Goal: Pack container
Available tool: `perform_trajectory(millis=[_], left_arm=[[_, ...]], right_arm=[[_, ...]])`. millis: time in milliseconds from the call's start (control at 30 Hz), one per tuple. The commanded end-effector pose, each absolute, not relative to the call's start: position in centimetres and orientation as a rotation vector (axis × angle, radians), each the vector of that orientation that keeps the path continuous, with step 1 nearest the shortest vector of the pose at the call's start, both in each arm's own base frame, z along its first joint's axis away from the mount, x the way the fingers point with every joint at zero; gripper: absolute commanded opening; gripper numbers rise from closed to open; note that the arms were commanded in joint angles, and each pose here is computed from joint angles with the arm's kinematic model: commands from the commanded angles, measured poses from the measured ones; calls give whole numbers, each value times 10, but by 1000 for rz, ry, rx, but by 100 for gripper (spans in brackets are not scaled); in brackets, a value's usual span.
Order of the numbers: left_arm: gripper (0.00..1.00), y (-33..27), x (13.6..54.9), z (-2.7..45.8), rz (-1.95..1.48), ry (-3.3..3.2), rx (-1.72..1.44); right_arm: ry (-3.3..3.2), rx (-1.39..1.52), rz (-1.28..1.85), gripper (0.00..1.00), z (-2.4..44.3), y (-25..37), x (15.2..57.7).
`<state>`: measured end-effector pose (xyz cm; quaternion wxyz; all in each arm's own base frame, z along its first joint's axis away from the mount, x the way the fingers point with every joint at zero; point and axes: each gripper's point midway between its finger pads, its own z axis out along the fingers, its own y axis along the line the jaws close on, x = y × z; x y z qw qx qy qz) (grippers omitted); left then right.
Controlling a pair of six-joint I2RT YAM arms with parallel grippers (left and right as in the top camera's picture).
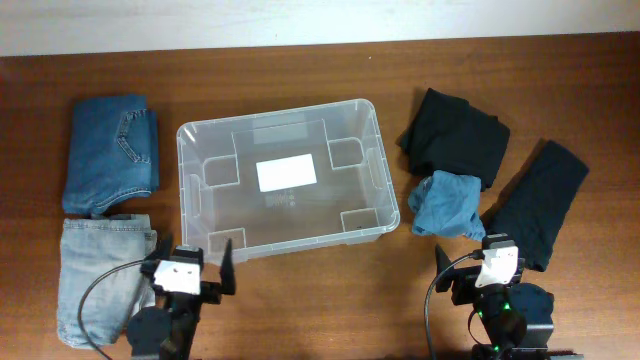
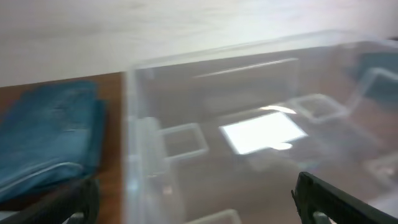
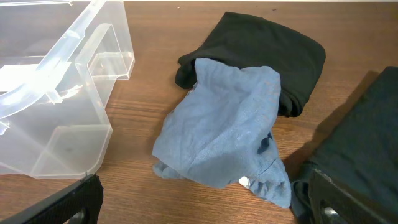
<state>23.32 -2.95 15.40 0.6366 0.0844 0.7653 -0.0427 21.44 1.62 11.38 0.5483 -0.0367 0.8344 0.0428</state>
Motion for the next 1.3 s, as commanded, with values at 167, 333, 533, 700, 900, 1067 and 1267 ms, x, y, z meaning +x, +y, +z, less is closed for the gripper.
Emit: perform_trajectory(millis=[167, 333, 533, 700, 900, 1067, 1267], left_arm=[[99, -26, 233, 201, -241, 1666, -6], [99, -1, 242, 252, -147, 1789, -168], [99, 12, 293, 316, -32, 2017, -176], [99, 42, 330, 320, 114, 2133, -299], [99, 112, 341, 265, 24, 2302, -584], [99, 195, 345, 227, -94, 2291, -716], [99, 252, 324, 176, -52, 2357, -883]], right_arm=[[1978, -90, 99, 98, 112, 16, 214], [1978, -90, 99, 98, 112, 16, 214], [1978, -90, 99, 98, 112, 16, 214], [1978, -90, 99, 99, 112, 16, 214], [1978, -90, 99, 98, 112, 16, 214], [1978, -90, 99, 99, 112, 16, 214], [1978, -90, 99, 98, 112, 16, 214]])
